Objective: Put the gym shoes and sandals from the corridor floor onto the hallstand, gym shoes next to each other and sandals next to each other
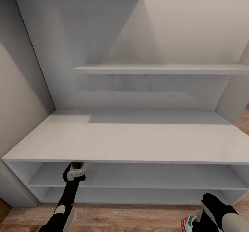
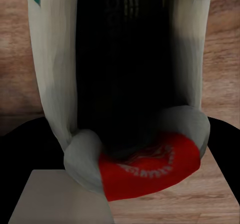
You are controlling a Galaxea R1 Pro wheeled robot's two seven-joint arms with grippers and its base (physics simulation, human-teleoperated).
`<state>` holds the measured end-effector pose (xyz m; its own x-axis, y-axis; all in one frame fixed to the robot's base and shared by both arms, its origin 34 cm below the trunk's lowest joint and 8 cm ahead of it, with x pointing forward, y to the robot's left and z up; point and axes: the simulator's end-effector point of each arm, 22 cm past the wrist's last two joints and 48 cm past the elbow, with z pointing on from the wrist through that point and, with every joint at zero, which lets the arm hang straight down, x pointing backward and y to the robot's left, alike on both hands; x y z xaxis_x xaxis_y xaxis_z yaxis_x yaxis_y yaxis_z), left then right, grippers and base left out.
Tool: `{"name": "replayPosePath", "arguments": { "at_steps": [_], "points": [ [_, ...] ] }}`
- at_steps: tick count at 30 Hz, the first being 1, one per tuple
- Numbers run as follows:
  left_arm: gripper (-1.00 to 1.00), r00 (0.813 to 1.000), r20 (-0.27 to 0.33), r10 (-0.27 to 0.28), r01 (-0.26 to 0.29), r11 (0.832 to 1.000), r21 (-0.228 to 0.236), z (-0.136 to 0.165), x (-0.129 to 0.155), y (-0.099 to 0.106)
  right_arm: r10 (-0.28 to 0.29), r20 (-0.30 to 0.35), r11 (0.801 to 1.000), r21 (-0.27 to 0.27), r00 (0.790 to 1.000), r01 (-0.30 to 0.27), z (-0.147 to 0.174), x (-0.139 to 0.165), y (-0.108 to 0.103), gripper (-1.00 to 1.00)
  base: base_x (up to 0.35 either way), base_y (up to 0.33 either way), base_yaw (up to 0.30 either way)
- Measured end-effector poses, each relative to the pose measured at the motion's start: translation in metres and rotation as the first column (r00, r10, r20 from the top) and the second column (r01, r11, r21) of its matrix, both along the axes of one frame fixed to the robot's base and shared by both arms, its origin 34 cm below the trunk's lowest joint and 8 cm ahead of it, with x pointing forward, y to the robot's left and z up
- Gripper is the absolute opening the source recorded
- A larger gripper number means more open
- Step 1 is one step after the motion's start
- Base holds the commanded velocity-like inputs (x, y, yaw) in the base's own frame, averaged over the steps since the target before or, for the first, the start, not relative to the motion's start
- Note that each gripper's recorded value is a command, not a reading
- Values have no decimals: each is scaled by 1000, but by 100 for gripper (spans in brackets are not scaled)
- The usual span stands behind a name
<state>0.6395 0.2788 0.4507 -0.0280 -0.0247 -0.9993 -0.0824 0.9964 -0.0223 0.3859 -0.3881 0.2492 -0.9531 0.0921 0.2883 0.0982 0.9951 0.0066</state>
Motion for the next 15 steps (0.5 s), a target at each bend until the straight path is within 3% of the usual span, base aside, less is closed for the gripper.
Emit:
{"name": "replayPosePath", "arguments": {
  "at_steps": [15],
  "points": [
    [-100,1000,1,-1,1,1000,0,0,0,0,0,0,1000,0,1000,0,0,0,0,-100,4,0,0]
  ]
}}
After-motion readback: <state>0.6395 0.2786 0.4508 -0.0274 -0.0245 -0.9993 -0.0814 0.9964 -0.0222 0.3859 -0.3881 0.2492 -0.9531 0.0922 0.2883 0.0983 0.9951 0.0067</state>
